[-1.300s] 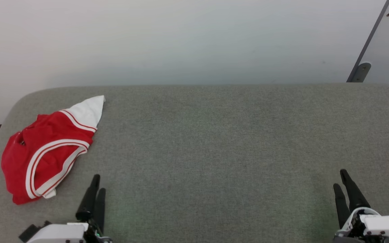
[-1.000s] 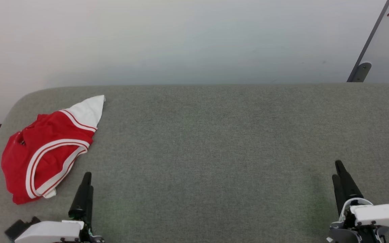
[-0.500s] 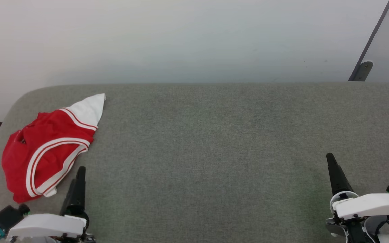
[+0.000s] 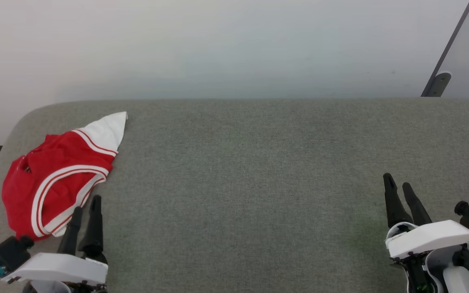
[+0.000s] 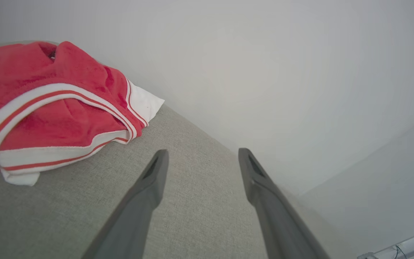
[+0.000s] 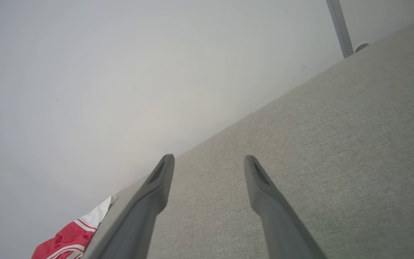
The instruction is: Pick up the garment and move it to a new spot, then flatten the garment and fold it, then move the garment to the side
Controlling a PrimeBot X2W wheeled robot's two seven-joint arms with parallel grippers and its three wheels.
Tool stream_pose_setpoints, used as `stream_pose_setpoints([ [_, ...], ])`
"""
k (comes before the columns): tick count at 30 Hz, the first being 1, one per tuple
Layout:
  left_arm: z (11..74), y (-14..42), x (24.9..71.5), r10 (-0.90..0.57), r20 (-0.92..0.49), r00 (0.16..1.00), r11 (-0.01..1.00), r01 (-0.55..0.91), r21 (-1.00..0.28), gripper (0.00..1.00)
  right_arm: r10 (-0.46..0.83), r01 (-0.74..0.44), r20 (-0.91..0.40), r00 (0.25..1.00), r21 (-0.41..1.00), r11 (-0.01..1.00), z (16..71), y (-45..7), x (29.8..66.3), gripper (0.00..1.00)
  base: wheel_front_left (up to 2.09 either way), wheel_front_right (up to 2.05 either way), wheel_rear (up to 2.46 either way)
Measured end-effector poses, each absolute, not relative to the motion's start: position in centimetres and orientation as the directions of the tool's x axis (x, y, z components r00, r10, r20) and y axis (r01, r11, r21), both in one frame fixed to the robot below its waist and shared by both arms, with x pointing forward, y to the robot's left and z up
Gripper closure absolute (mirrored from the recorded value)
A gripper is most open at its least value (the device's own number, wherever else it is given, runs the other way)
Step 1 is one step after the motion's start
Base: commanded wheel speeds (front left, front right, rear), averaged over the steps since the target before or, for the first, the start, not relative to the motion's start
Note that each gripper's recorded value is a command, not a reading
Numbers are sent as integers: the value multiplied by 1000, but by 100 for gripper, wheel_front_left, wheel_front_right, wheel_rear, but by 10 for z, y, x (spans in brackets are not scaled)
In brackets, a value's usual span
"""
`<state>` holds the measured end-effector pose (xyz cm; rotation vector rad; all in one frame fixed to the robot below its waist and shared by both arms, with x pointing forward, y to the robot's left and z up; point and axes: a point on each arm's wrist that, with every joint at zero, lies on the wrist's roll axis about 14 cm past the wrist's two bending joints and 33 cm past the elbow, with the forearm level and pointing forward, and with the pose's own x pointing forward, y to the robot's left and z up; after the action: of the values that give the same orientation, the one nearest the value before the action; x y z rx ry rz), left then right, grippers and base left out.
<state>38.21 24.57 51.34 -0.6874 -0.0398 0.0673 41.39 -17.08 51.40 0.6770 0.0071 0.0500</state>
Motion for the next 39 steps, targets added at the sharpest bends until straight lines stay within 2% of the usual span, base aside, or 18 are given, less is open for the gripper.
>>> stream_pose_setpoints([
  [16,512,243,379,41,22,999,898,-27,-439,0,68,-77,36,997,384,920,520,-168,416,0,0,0,0],
  [39,511,239,375,-8,32,999,971,15,-240,0,78,-89,73,994,164,982,526,-169,417,0,0,0,0],
])
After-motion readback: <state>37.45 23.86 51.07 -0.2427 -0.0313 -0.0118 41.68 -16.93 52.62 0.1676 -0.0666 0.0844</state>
